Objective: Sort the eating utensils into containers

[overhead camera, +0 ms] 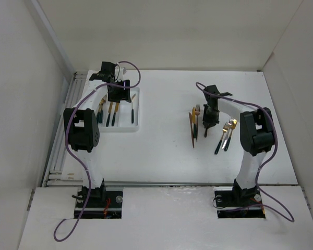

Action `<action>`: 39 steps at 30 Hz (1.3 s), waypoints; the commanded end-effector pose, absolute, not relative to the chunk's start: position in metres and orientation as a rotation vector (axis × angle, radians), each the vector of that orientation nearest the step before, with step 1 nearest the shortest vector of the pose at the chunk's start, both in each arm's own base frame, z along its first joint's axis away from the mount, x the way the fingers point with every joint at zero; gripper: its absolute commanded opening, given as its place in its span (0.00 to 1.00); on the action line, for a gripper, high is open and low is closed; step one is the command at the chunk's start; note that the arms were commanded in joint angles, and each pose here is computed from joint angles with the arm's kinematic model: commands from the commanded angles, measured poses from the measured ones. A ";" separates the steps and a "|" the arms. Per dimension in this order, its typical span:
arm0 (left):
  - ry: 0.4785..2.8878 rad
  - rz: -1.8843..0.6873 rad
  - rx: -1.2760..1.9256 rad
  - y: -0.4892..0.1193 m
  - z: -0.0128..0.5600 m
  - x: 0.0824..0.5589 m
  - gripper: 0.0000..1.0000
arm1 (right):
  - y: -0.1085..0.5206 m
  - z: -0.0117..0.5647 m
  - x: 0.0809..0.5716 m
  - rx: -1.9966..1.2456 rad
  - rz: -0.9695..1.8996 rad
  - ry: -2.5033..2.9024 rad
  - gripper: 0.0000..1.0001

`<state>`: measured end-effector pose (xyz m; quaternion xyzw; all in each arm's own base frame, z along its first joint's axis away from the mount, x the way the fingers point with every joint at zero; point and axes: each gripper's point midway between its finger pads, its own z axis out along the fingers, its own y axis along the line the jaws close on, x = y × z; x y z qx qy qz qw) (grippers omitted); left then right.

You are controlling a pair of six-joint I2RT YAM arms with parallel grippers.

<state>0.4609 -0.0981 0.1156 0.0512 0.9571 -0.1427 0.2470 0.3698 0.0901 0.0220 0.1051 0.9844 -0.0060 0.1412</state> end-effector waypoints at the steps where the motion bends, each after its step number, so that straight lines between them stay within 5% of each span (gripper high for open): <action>1: 2.556 -0.370 0.159 -0.097 0.140 0.462 0.58 | 0.079 0.018 0.372 0.335 -0.098 2.839 0.24; 4: 2.548 -0.358 0.156 -0.096 0.144 0.462 0.58 | 0.074 0.020 0.376 0.351 -0.108 2.826 0.18; 7: 2.539 -0.358 0.157 -0.096 0.147 0.464 0.58 | 0.074 0.017 0.379 0.336 -0.114 2.833 0.00; 14: 2.459 -0.530 0.343 -0.126 0.175 0.456 0.63 | 0.079 0.061 0.400 0.332 0.024 2.646 0.00; 22: 2.133 -1.071 0.827 -0.231 0.262 0.400 0.73 | 0.158 0.231 0.446 0.349 0.500 2.145 0.00; 29: 1.954 -1.098 1.055 -0.286 0.308 0.352 0.73 | 0.274 0.306 0.434 0.202 0.953 1.990 0.00; 39: 2.094 -0.827 0.934 -0.297 0.281 0.363 0.72 | 0.305 0.327 0.423 0.240 1.020 1.969 0.00</action>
